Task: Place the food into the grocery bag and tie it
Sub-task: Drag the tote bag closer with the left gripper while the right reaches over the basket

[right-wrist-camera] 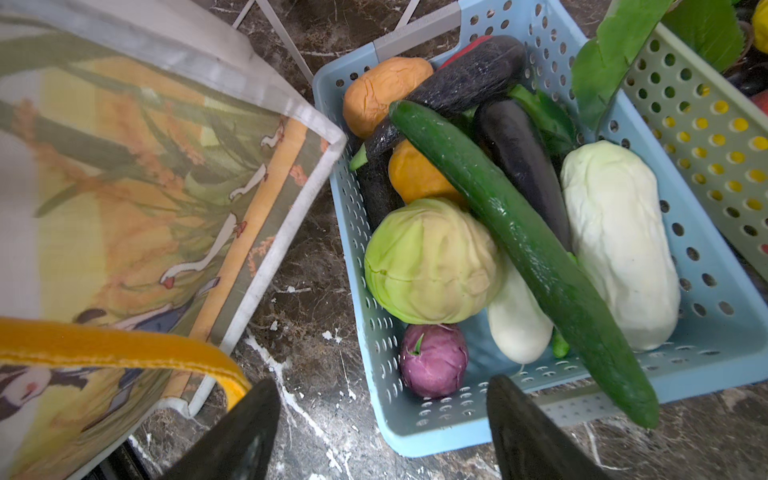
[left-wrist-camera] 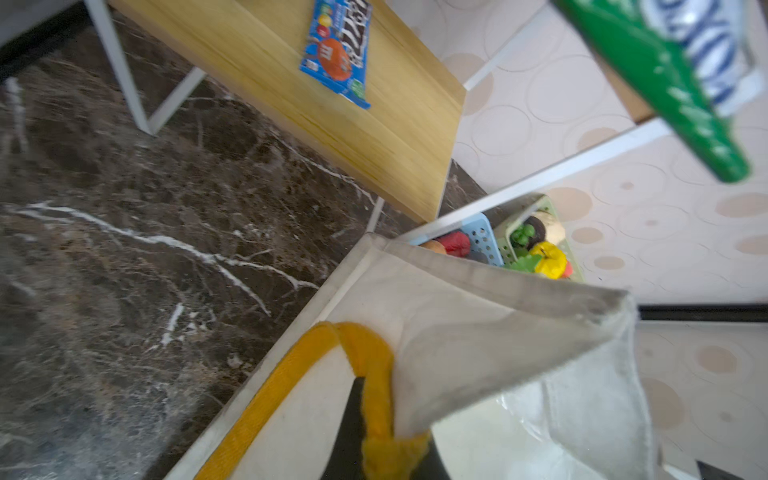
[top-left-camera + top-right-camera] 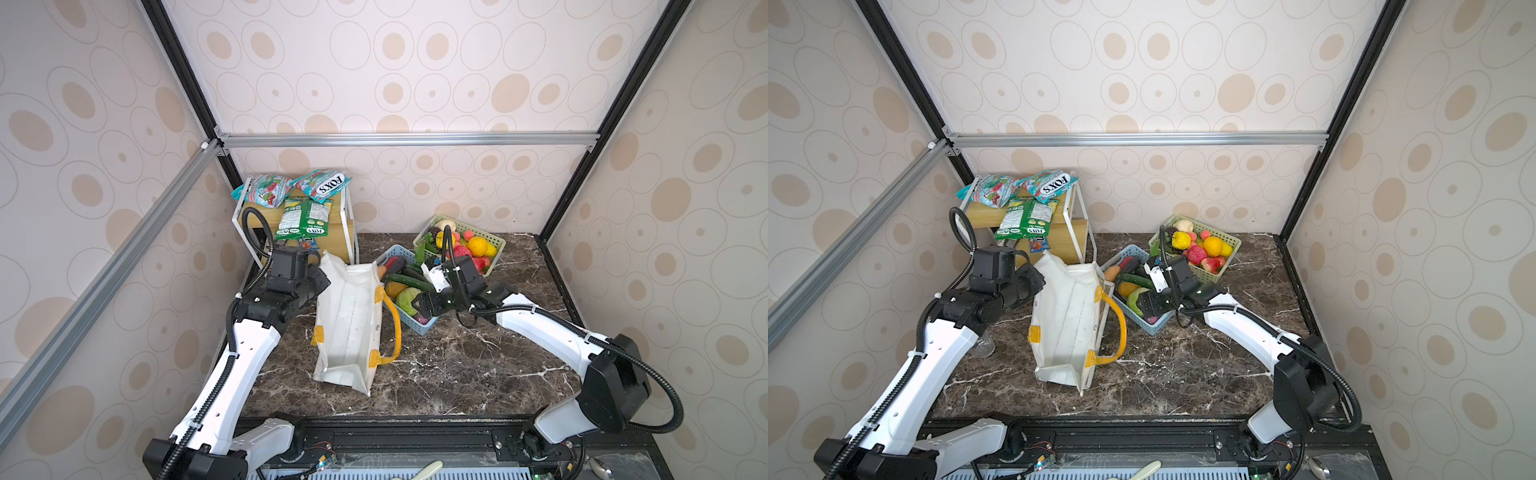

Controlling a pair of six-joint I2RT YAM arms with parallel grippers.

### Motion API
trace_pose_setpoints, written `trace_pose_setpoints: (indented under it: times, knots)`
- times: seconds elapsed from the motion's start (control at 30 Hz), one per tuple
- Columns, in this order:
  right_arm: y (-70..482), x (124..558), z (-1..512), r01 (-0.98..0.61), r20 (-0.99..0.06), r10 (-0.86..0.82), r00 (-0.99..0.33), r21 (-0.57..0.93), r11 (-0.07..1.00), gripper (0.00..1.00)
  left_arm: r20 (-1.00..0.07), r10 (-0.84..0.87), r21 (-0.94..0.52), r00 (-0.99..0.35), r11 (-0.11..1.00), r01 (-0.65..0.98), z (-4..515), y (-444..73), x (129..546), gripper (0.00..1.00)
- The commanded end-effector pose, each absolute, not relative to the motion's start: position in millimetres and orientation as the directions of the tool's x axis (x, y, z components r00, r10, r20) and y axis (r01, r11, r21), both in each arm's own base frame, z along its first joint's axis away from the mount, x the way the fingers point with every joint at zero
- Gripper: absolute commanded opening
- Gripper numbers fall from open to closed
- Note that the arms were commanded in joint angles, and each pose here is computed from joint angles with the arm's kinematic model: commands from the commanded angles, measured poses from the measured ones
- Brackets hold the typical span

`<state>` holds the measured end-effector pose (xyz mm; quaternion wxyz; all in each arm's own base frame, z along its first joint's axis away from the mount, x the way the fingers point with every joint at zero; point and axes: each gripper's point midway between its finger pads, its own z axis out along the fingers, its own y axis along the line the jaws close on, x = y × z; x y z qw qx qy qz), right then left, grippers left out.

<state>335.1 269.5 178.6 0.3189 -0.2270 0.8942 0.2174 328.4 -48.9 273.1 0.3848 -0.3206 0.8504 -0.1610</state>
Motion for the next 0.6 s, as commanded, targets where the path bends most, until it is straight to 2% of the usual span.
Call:
trace_pose_setpoints:
  times: [0.0,0.3,0.57]
  knots:
    - [276,338,184,-0.548,-0.677,-0.266,-0.687,0.241,0.801,0.81,-0.541,-0.711,-0.443,-0.449,0.695,-0.567,259,-24,316,0.0]
    - [270,332,179,-0.54,-0.669,-0.276,-0.69,0.222,0.812,0.82,-0.446,-0.799,-0.466,-0.403,0.592,-0.658,209,-23,302,0.0]
    - [258,336,164,-0.495,-0.629,-0.293,-0.72,0.17,0.852,0.82,-0.284,-0.919,-0.611,-0.272,0.392,-0.687,195,-34,295,0.0]
